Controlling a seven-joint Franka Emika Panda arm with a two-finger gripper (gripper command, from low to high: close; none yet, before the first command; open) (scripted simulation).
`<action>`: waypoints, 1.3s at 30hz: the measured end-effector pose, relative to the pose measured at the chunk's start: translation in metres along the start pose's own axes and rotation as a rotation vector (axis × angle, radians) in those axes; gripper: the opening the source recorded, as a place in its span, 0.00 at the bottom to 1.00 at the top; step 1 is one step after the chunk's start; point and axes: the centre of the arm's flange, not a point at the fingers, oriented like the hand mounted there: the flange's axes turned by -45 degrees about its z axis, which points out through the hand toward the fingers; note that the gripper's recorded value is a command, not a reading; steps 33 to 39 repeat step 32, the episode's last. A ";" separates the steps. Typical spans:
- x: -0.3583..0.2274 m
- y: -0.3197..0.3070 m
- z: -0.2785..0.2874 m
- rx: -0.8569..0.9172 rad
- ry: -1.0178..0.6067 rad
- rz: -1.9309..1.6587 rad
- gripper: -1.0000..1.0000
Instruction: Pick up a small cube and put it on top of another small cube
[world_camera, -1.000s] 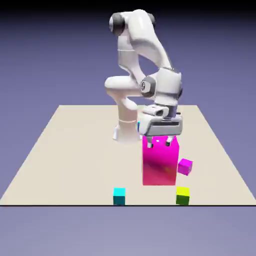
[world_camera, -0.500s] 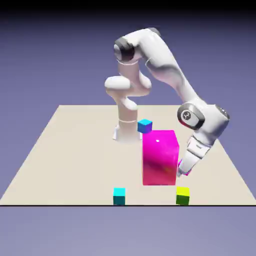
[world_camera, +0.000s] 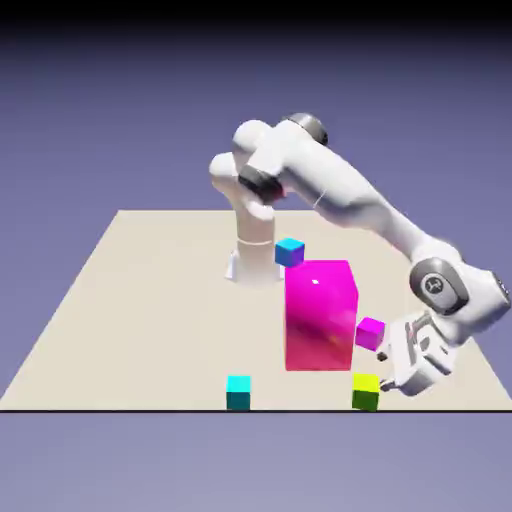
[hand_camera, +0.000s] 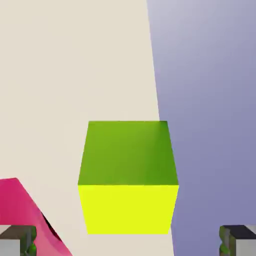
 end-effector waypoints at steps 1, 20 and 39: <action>0.006 -0.001 0.028 0.000 0.001 -0.001 0.50; -0.018 -0.139 -0.070 0.154 -0.009 0.154 0.00; -0.020 -0.191 -0.015 0.237 0.000 0.268 1.00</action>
